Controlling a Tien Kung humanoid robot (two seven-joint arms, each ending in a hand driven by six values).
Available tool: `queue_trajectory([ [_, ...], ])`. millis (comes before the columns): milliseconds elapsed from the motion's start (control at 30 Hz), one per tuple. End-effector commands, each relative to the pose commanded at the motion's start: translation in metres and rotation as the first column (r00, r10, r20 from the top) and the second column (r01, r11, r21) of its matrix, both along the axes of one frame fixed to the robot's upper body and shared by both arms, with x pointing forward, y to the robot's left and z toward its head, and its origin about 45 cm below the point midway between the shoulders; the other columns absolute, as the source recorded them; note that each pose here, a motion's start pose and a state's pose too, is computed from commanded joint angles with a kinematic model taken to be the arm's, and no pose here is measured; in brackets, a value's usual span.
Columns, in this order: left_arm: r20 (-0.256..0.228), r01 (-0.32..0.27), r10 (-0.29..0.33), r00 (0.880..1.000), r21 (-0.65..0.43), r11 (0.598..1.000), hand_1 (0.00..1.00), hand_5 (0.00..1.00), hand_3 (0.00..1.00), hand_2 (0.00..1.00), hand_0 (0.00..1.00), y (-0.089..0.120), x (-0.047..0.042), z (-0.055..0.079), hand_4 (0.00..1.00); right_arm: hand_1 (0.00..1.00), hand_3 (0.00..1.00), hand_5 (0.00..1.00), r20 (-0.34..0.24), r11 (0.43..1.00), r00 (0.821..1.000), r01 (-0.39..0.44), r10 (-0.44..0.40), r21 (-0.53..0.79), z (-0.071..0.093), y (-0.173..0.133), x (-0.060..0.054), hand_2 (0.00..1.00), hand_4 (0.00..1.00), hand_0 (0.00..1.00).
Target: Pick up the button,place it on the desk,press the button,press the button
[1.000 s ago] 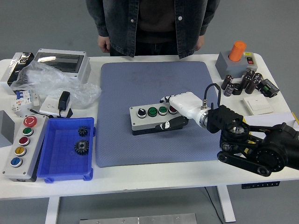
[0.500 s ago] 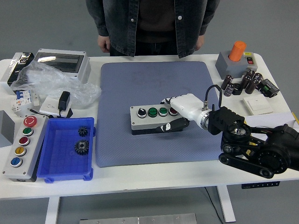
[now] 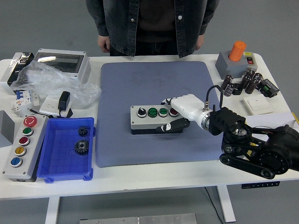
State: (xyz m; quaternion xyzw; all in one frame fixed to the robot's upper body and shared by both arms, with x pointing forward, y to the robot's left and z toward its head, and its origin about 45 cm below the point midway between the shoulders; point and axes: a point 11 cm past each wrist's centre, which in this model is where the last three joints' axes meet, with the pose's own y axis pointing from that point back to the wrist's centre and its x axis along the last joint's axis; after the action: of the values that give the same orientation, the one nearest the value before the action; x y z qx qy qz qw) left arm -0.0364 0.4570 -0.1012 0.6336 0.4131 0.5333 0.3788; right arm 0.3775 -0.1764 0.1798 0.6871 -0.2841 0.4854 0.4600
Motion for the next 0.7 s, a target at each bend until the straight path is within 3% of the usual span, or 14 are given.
queue_trajectory([
  [367, 0.001, -0.005, 0.005, 1.000, -0.005, 1.000, 0.692, 0.385, 0.634, 0.623, 0.665, -0.002, -0.0002, -0.001, 0.569, 0.699, 0.890, 0.793, 0.026, 0.996, 1.000, -0.006, 0.004, 0.091, 0.024, 0.002, 0.006, 0.798, 0.998, 0.571],
  [400, 0.002, -0.005, 0.005, 1.000, -0.005, 1.000, 0.692, 0.385, 0.633, 0.623, 0.665, -0.002, 0.0002, -0.001, 0.569, 0.860, 0.998, 0.829, 0.029, 0.994, 1.000, -0.002, -0.001, 0.109, 0.027, 0.001, 0.005, 0.962, 0.998, 0.793],
  [567, 0.005, -0.003, 0.003, 1.000, -0.002, 1.000, 0.692, 0.385, 0.633, 0.623, 0.665, 0.000, 0.0017, 0.000, 0.569, 0.860, 0.998, 0.829, 0.082, 0.985, 0.995, 0.036, -0.051, 0.169, 0.045, -0.018, -0.005, 0.962, 0.998, 0.793],
  [600, 0.004, -0.003, 0.003, 1.000, -0.002, 1.000, 0.693, 0.384, 0.633, 0.623, 0.665, 0.000, 0.0015, 0.000, 0.569, 0.945, 0.998, 0.891, 0.098, 0.984, 0.993, 0.045, -0.062, 0.172, 0.048, -0.022, -0.007, 0.998, 0.998, 0.878],
  [700, 0.004, -0.004, 0.004, 1.000, -0.001, 1.000, 0.693, 0.384, 0.633, 0.623, 0.665, 0.001, 0.0008, 0.001, 0.569, 0.945, 0.998, 0.891, 0.165, 0.983, 0.981, 0.077, -0.105, 0.169, 0.062, -0.037, -0.014, 0.998, 0.998, 0.878],
])
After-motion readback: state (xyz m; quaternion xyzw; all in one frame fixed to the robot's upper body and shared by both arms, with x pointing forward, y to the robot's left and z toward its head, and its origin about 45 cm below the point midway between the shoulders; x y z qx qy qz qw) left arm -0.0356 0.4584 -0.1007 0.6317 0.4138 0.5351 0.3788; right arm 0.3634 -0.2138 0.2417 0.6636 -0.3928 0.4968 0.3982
